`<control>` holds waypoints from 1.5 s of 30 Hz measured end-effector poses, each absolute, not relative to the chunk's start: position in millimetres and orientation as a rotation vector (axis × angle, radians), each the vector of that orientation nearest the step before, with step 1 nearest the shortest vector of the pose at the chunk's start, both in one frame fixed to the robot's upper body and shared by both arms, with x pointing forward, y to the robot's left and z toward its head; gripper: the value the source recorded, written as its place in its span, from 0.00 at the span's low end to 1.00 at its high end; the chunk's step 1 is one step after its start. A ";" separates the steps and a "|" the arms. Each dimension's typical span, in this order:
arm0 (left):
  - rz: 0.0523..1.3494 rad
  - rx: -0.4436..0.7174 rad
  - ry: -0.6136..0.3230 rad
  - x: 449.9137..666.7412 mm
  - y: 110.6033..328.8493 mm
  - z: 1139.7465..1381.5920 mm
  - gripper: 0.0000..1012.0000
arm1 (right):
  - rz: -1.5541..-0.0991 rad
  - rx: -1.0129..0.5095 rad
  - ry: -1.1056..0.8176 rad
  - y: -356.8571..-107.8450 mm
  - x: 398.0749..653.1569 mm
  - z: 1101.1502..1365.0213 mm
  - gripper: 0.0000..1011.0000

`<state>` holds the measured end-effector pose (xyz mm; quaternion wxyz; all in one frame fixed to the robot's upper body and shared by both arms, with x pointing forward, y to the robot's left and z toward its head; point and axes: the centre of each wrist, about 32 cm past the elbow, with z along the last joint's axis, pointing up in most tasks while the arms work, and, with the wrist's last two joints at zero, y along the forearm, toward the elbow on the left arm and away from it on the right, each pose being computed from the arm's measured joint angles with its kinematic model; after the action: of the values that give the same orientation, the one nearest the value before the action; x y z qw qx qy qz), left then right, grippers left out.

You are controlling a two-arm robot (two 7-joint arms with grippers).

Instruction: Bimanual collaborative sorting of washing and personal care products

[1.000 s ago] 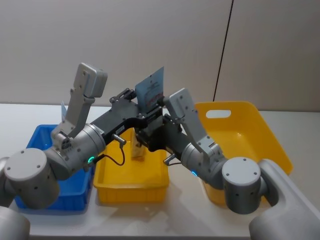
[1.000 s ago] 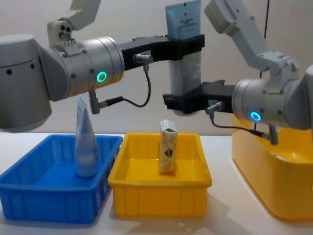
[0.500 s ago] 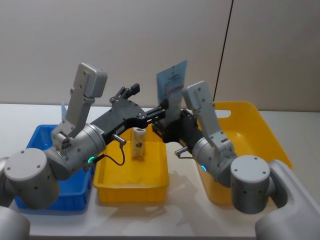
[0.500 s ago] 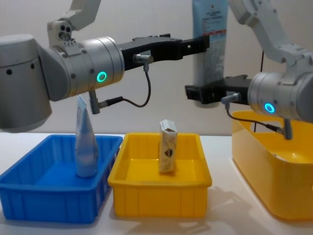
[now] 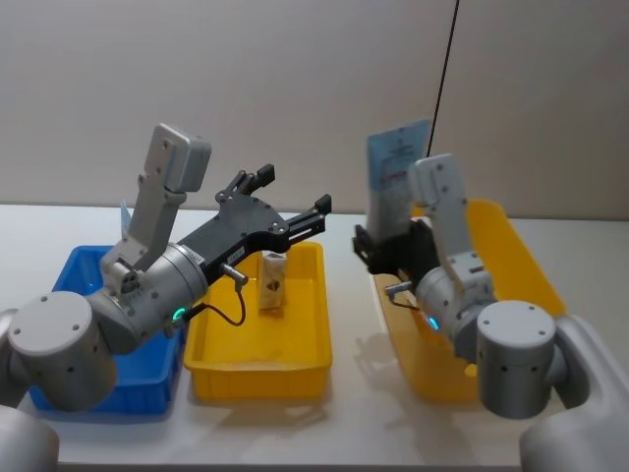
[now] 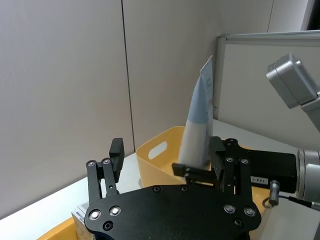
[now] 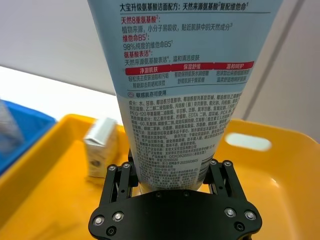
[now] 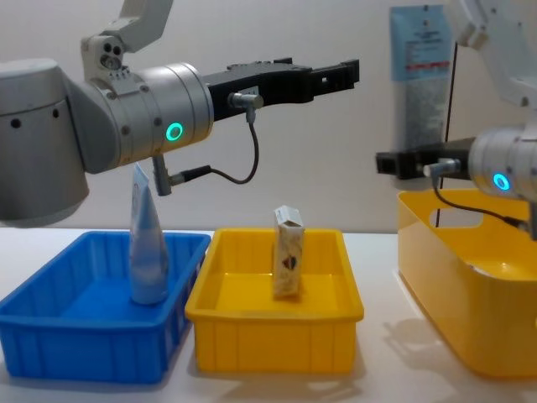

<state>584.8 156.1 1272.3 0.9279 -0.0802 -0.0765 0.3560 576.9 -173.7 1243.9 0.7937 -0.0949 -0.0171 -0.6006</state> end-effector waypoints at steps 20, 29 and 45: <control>0.730 -0.164 -0.157 584.8 156.1 1272.3 0.99 | -1.555 -0.380 0.098 -215.3 587.4 1253.3 0.63; 0.730 -0.164 -0.157 584.8 156.1 1272.3 0.99 | -1.581 -0.439 0.118 -223.9 593.5 1252.7 0.63; 0.730 -0.164 -0.157 584.8 156.1 1272.3 0.99 | -1.576 -0.483 0.115 -226.9 595.8 1253.0 0.95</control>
<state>584.8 156.1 1272.3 0.9279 -0.0802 -0.0765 0.3561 595.8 -226.9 1253.0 0.6777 -0.2147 0.0511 -0.7014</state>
